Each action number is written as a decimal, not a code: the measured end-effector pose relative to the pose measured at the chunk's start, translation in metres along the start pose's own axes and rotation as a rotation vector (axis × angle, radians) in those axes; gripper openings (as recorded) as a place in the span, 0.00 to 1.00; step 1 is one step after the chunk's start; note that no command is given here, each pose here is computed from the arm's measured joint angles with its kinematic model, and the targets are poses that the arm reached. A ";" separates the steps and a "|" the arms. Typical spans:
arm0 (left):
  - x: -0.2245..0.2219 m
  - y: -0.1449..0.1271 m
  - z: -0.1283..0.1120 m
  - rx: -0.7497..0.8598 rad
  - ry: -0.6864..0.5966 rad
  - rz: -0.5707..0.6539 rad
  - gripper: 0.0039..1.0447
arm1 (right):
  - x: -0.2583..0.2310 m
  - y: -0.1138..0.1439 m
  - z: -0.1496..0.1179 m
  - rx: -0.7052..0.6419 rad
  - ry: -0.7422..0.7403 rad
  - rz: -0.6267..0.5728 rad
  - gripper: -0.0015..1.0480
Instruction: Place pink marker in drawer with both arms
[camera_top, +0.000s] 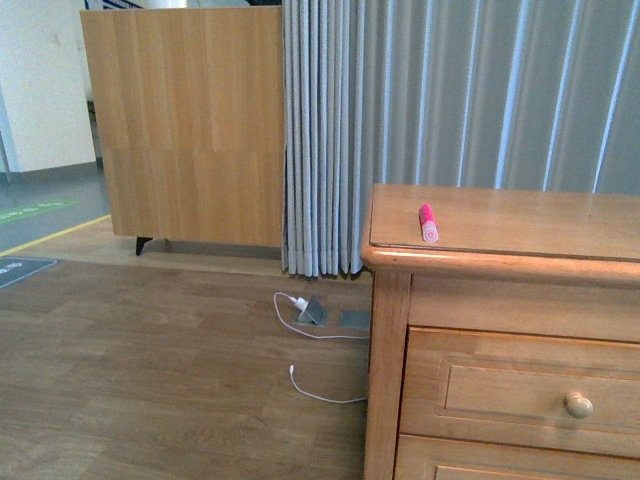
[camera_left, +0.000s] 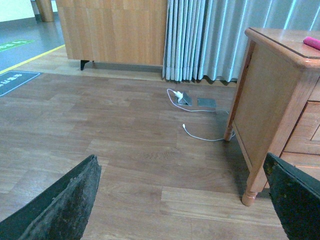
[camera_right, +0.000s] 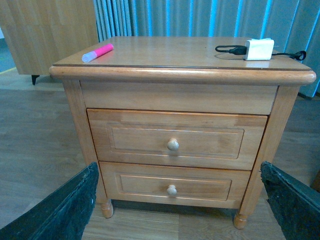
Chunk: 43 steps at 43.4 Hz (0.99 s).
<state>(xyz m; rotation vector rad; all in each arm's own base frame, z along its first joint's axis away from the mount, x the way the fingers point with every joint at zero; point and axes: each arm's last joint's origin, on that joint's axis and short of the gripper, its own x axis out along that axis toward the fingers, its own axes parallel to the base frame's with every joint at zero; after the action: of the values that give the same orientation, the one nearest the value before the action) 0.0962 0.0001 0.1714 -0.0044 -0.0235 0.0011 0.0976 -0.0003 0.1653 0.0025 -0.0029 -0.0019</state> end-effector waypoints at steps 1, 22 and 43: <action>0.000 0.000 0.000 0.000 0.000 0.000 0.94 | 0.000 0.000 0.000 0.000 0.000 0.000 0.92; 0.000 0.000 0.000 0.000 0.000 0.000 0.94 | 0.048 0.011 0.009 0.112 0.275 0.136 0.92; 0.000 0.000 0.000 0.000 0.000 0.000 0.94 | 0.191 0.043 -0.021 0.060 0.394 0.069 0.92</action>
<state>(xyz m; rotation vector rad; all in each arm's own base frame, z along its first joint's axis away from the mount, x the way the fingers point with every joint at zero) 0.0962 0.0001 0.1714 -0.0044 -0.0235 0.0011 0.2891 0.0421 0.1452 0.0626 0.3914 0.0677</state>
